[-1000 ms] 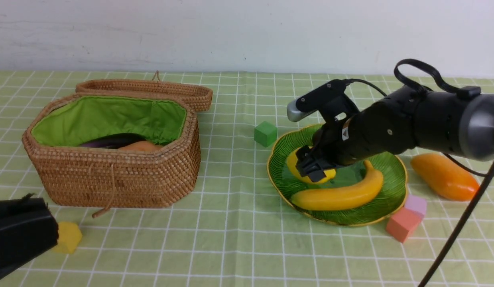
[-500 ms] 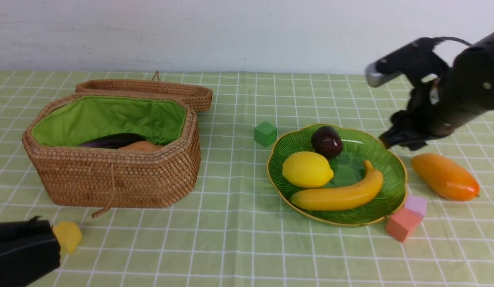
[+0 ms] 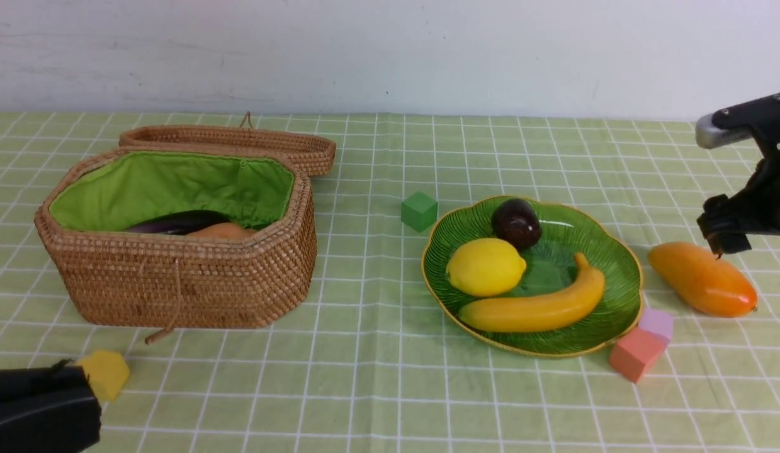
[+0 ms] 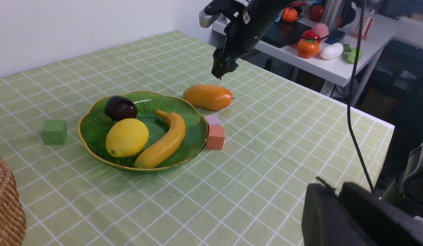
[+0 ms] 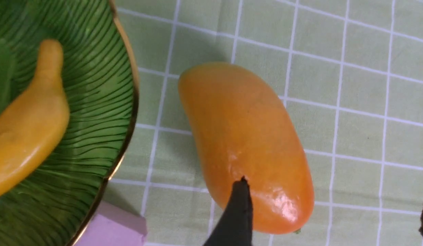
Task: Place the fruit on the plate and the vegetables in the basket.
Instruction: Use the right arm to grab a mango and put it into the right plate
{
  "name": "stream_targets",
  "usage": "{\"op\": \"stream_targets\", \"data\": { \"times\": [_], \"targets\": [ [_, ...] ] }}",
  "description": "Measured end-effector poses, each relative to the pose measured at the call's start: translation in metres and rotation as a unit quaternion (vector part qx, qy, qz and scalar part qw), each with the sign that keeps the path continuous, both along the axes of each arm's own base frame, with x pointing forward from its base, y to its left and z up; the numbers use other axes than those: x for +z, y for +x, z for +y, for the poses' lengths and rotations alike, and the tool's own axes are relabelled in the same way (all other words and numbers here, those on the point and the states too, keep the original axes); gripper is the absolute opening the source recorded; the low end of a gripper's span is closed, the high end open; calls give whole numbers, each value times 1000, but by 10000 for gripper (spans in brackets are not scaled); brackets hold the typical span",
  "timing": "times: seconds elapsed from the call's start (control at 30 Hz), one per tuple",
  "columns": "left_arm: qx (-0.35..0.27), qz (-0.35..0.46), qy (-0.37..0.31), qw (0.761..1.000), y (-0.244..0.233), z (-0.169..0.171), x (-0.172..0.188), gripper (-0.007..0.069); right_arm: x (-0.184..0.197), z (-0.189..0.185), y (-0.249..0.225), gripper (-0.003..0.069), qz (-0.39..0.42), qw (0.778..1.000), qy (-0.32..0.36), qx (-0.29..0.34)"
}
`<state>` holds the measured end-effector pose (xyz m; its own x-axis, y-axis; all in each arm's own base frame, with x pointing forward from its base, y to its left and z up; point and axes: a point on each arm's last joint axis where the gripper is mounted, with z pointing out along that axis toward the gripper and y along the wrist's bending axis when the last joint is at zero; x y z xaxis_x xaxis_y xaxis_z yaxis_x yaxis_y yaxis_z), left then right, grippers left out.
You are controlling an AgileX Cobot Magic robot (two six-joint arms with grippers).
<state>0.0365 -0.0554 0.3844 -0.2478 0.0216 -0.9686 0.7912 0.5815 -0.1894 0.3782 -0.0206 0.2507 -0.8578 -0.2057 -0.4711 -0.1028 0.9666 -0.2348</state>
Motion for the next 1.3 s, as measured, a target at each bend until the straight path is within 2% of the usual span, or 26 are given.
{"op": "stream_targets", "data": {
  "times": [0.17,0.53,0.83,1.13,1.3],
  "targets": [
    [0,-1,-1,1000,0,0,0,60,-36,-2,13,671,37,999,-4,11],
    [0,-1,-1,1000,0,0,0,60,-87,-3,28,658,65,998,4,21],
    [0,-1,-1,1000,0,0,0,60,-88,-2,30,591,58,998,13,18],
    [0,-1,-1,1000,0,0,0,60,-89,-1,31,603,53,998,35,4],
    [0,-1,-1,1000,0,0,0,60,-89,0,30,603,55,997,54,-27]
  ]
}}
